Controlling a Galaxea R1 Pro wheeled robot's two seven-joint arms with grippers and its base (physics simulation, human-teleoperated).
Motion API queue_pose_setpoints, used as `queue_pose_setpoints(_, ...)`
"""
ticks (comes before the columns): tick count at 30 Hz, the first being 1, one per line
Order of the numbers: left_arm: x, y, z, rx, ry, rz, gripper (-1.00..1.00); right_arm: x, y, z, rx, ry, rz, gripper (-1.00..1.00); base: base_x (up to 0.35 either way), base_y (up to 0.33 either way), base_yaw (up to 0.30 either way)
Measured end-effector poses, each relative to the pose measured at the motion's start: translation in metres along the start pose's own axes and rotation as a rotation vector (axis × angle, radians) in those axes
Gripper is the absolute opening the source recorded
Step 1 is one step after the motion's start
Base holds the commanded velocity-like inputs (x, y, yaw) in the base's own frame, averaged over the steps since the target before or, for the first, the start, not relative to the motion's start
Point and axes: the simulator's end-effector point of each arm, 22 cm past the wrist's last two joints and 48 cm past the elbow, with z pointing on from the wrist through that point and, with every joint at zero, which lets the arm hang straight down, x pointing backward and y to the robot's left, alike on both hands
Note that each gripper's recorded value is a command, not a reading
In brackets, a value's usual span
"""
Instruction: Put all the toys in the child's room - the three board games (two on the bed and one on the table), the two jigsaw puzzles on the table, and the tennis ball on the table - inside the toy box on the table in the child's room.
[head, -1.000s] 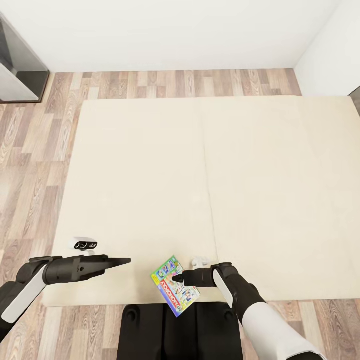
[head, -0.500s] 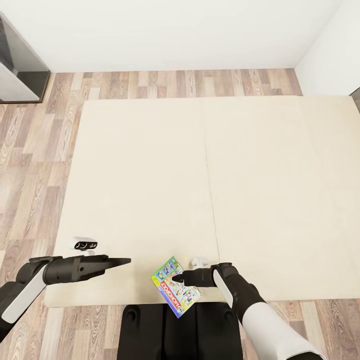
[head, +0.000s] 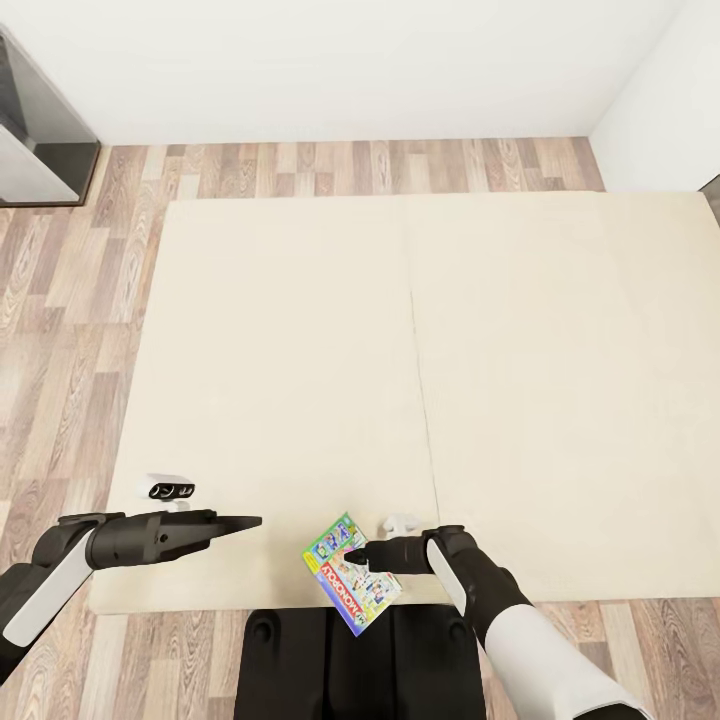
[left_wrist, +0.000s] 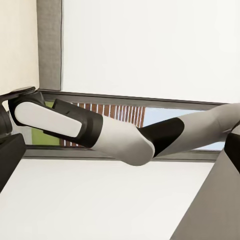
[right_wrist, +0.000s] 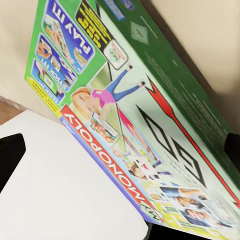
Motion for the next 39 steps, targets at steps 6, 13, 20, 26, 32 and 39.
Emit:
queue_pose_setpoints(6, 0.0001, -0.0001, 0.0000, 0.001, -0.001, 0.000, 1.00, -0.0004, 0.0006, -0.0001, -0.004, -0.002, 0.004, 1.00, 0.000, 0.000, 0.000)
queue_pose_setpoints(13, -0.0001, -0.0002, -0.0002, 0.001, -0.002, 0.000, 1.00, 0.0000, 0.0001, 0.0000, -0.001, 0.000, 0.001, 1.00, 0.000, 0.000, 0.055)
queue_pose_setpoints(20, -0.0001, -0.0002, -0.0003, 0.001, -0.002, -0.001, 1.00, -0.0005, 0.0003, -0.0003, -0.004, -0.002, 0.005, 1.00, 0.000, 0.000, 0.029)
queue_pose_setpoints(26, 0.0000, -0.0001, -0.0002, 0.000, -0.001, 0.000, 1.00, -0.0006, 0.0002, -0.0004, -0.004, -0.003, 0.006, 1.00, -0.001, 0.000, 0.002)
queue_pose_setpoints(32, 0.0000, 0.0001, -0.0003, 0.000, -0.001, -0.001, 1.00, -0.0007, 0.0002, -0.0004, -0.005, -0.003, 0.006, 1.00, -0.052, 0.009, 0.000)
queue_pose_setpoints(39, 0.0000, 0.0000, -0.0002, 0.000, -0.001, 0.000, 1.00, -0.0005, 0.0004, -0.0003, -0.005, -0.002, 0.005, 1.00, -0.015, 0.005, 0.000)
